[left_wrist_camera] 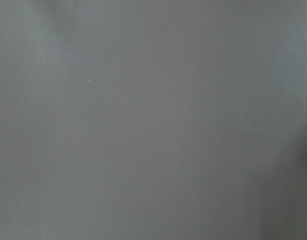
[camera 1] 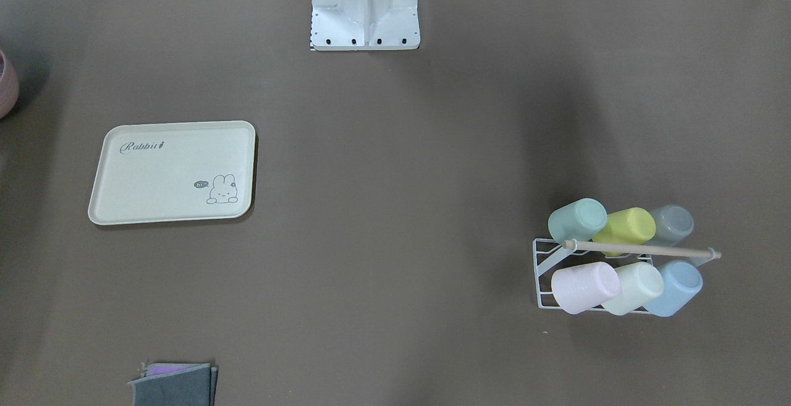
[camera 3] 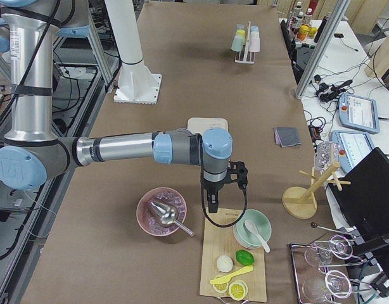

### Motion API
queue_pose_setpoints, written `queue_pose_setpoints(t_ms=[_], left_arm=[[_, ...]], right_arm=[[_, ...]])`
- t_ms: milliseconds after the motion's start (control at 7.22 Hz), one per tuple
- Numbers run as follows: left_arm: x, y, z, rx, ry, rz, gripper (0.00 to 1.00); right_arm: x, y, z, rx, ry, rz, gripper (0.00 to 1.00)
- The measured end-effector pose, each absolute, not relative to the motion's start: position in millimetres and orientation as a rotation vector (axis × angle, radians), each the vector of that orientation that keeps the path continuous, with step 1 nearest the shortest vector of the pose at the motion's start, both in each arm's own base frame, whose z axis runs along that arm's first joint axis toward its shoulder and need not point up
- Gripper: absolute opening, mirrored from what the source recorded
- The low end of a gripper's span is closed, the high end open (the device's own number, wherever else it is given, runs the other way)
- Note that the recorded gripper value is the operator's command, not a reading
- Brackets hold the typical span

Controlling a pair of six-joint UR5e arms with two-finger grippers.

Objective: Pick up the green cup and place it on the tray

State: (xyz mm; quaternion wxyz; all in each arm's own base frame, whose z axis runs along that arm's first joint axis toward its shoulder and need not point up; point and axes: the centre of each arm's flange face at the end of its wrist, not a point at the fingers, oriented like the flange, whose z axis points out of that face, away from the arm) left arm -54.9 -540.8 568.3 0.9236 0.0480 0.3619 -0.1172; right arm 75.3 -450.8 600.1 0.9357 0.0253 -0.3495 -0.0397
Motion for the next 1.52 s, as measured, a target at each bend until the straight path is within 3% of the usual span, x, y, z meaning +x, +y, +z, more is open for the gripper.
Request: queue_pose_setpoints(t_ms=[416,1108,1524], left_arm=[[2,-540,440,0.023,0.72,-0.222,0.98],[172,-462,294,0.087,0.834,-0.047,0.98],[288,-406,265,0.42,0.585,0.429,0.98]], right_arm=[[71,-451,595,0.075,-0.765,-0.096,1.0],[51,-459,568,0.062,-0.903,0.01,1.0],[-20,-503,517,0.002,-0.939,0.073,1.0]])
